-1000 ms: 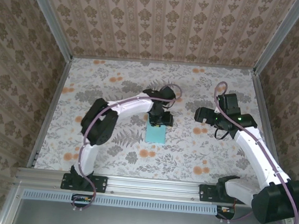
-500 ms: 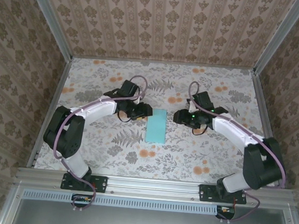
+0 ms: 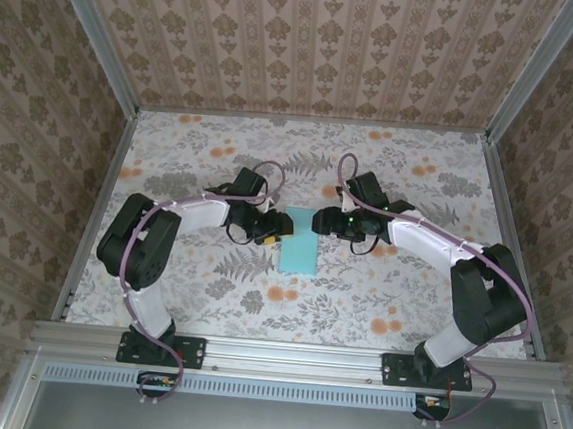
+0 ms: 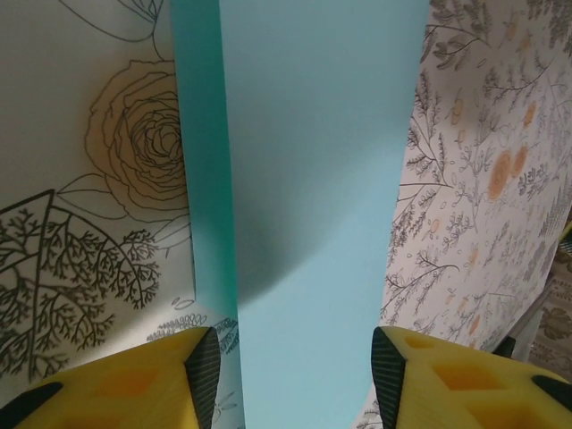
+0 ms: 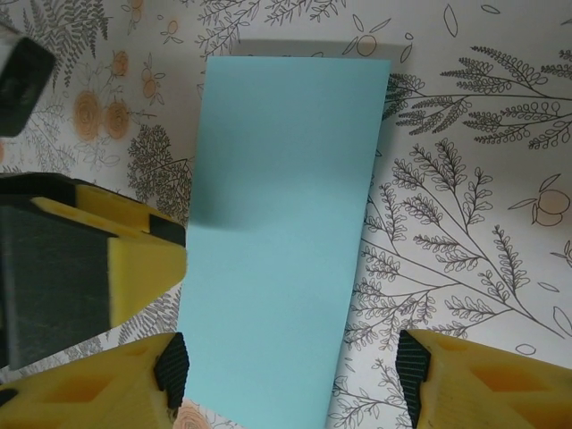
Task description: Fold a paper plane with a square sheet of paper (fold left side to right side)
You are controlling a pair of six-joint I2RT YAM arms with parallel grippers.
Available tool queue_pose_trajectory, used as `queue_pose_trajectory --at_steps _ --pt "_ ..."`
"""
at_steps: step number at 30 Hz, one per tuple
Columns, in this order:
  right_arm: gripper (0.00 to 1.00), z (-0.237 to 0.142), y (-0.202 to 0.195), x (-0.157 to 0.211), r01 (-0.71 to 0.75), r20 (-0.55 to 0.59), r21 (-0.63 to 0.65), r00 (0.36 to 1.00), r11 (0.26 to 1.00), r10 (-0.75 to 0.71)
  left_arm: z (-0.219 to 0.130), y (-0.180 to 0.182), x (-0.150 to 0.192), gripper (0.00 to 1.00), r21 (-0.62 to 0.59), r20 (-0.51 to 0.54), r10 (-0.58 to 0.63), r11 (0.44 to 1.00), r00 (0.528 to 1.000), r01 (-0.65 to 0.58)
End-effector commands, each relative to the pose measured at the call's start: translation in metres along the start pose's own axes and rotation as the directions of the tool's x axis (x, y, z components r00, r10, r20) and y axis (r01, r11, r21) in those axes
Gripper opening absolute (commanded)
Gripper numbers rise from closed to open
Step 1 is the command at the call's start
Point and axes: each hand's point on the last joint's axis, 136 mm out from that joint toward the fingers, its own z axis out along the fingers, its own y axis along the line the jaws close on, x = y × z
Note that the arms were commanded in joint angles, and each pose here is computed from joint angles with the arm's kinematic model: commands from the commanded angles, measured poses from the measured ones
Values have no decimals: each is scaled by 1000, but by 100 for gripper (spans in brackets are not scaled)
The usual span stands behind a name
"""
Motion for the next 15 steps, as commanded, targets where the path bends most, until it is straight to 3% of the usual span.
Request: queue_pose_trajectory --at_steps 1,9,15 --pt "69 -11 1 -2 52 39 7 998 999 -53 7 -4 0 49 28 -18 -5 1000 1000 6" --pt "77 -32 2 17 171 108 19 979 985 -172 12 -9 3 21 43 -42 -17 999 999 19" --pt "82 -31 13 50 360 126 109 920 927 -372 10 -13 5 6 52 -48 -29 998 998 31"
